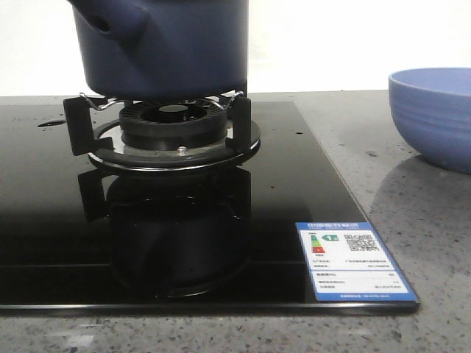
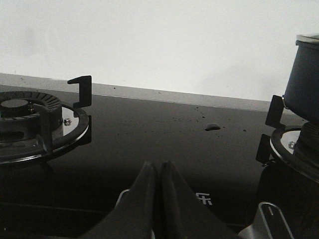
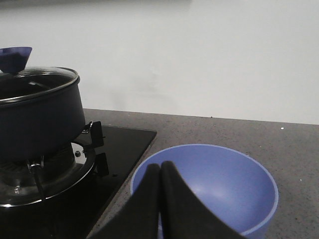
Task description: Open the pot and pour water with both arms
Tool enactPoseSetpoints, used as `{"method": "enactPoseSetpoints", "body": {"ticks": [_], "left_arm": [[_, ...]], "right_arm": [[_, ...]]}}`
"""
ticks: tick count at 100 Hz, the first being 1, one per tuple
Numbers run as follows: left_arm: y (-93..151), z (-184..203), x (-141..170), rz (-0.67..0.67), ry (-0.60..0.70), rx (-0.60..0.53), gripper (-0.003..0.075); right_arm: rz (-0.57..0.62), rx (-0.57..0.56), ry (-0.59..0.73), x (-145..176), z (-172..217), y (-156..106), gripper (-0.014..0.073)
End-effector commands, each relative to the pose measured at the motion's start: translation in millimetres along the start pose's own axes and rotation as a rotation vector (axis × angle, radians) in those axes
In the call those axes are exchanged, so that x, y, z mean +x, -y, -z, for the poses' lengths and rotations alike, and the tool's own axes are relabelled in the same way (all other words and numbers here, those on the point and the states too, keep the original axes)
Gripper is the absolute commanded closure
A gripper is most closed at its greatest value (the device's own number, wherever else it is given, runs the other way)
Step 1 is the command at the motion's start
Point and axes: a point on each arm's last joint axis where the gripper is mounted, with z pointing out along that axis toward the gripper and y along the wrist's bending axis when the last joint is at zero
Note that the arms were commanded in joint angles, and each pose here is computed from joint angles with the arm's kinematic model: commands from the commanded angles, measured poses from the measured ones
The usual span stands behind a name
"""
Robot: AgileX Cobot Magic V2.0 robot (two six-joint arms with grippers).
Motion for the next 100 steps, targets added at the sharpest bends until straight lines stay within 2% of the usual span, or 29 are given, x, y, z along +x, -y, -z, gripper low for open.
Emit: {"method": "enactPoseSetpoints", "body": {"ticks": [1,52,66,73,76,77,82,83,86,100], "left_arm": [[0,1,3,0.021,0.072,0.010,0.0741],[0,1,3,0.021,0.072,0.010,0.0741],[0,1,3,0.021,0.072,0.010,0.0741],[0,1,3,0.021,0.072,0.010,0.0741],[0,1,3,0.021,0.072,0.010,0.0741],[0,1,3,0.021,0.072,0.010,0.0741],[0,1,3,0.021,0.072,0.010,0.0741],[0,1,3,0.021,0.072,0.010,0.0741],[0,1,3,0.021,0.072,0.010,0.0741],[0,1,3,0.021,0.072,0.010,0.0741]], "right_arm": [[-0.014,0.026,0.032,-9,0,2,0.0657],[-0.014,0.032,0.034,-9,0,3,0.0657],[-0.063,0.090,0.045,-11,0,8,0.0657],[-0.080,0.118,0.006,-13,1,11,0.0657],[-0.065,0.148,-0.027,-12,0,13,0.0657],[-0.101,0.156,-0.029,-12,0,14,0.0657],[-0.128,0.223,-0.063,-11,1,20,0.0657],[-0.096,0.230,-0.069,-12,1,21,0.0657],[-0.138,0.266,-0.076,-11,1,24,0.0657],[-0.085,0.382,-0.077,-11,3,35,0.0657]]}}
